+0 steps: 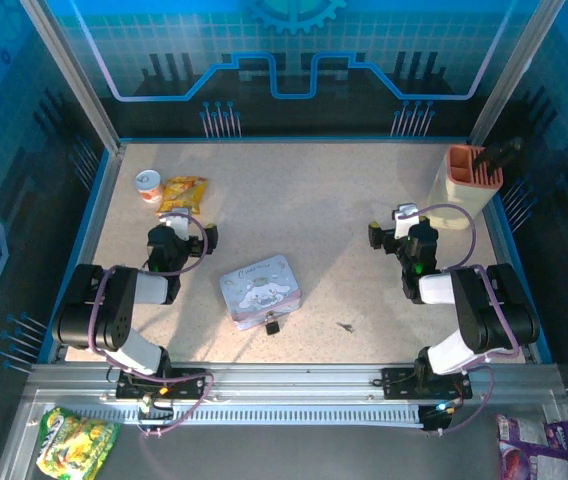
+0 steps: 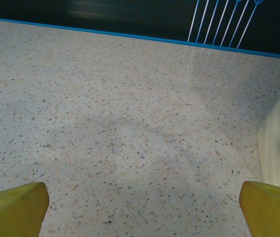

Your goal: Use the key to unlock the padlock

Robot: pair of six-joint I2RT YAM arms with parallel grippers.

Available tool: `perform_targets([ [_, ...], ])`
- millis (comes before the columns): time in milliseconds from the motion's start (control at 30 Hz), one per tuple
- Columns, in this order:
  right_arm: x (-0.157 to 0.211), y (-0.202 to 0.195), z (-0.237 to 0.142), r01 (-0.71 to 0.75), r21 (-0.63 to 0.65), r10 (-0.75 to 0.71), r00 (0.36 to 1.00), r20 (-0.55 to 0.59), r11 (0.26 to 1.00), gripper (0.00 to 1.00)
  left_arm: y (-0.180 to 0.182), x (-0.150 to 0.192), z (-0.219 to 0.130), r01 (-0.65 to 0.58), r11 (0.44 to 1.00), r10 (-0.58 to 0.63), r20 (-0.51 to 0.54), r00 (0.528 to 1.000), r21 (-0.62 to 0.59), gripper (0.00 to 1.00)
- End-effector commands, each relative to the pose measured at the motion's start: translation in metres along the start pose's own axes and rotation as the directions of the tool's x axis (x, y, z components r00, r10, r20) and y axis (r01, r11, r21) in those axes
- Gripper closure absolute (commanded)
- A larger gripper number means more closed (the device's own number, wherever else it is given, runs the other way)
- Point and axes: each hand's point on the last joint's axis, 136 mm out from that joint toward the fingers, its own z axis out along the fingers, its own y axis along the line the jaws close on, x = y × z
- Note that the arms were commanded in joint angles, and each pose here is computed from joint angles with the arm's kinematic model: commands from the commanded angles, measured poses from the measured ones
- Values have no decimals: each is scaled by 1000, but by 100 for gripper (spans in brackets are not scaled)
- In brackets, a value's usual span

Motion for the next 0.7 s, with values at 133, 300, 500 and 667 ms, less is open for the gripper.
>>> perform_targets([
  [133, -24, 12, -23, 66, -5, -65, 992, 110, 998, 0, -1, -56, -38, 6, 996, 4, 97, 995, -94, 1],
  [300, -67, 28, -44, 63, -46, -59, 994, 95, 997, 0, 3, -95, -71, 231, 964, -217, 112, 970, -130, 1],
  [500, -103, 31, -87, -287, -106, 285, 958, -33, 952, 0, 4, -121, -111, 459, 875, -451, 85, 888, -154, 1],
  [667, -86, 23, -122, -525, -178, 504, 850, -151, 832, 0, 9, -92, -148, 620, 762, -622, 57, 781, -186, 1],
])
